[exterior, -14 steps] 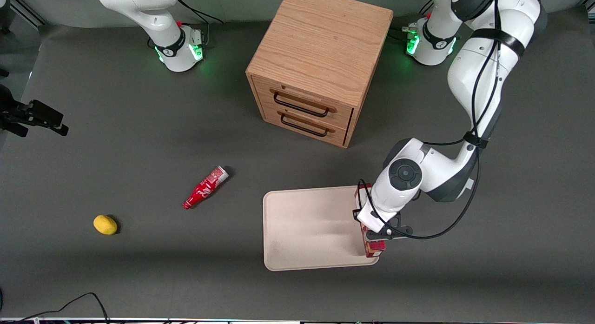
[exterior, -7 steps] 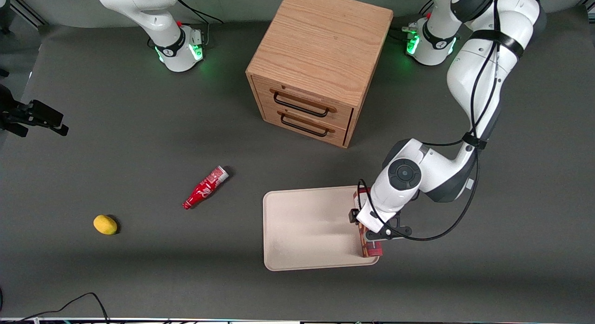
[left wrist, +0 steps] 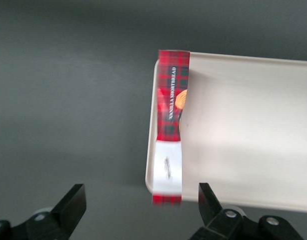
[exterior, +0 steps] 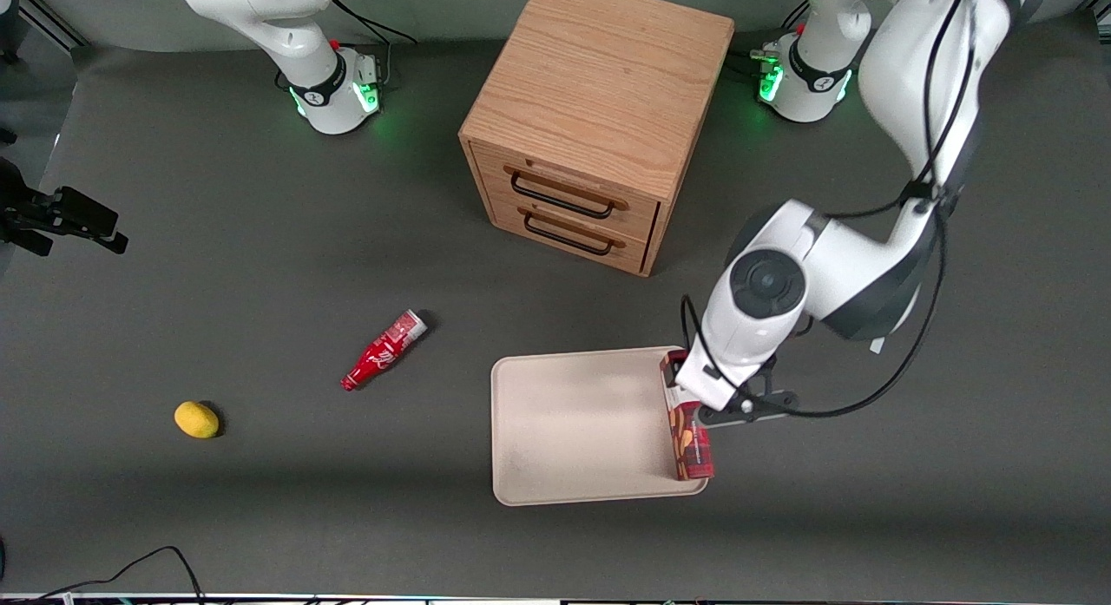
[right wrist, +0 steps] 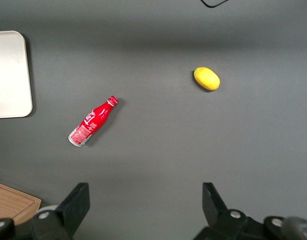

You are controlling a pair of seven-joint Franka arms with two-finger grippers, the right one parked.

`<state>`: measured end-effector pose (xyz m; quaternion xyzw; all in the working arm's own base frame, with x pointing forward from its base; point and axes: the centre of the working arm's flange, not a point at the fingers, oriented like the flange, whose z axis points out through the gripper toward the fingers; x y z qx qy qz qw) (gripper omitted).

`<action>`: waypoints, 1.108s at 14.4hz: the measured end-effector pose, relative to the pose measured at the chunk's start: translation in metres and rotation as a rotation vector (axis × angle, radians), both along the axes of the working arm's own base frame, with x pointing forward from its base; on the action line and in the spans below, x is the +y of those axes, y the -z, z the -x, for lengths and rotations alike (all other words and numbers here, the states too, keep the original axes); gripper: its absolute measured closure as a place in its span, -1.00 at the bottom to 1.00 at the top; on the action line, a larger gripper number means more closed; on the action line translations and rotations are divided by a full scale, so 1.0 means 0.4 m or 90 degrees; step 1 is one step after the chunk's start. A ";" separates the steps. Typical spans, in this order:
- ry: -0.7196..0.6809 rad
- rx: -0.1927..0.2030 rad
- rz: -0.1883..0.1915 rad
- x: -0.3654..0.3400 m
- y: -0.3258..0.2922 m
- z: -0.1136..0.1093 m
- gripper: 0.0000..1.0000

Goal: Place red cookie box on tray

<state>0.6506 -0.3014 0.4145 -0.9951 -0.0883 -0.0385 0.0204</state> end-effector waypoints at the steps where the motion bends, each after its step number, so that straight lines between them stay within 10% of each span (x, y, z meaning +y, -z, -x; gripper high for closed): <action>1: -0.011 0.003 -0.007 0.019 -0.070 0.019 -1.00; 10: 0.042 0.125 -0.013 0.468 -0.508 0.186 -1.00; 16: 0.103 0.154 0.025 0.712 -0.629 0.320 -1.00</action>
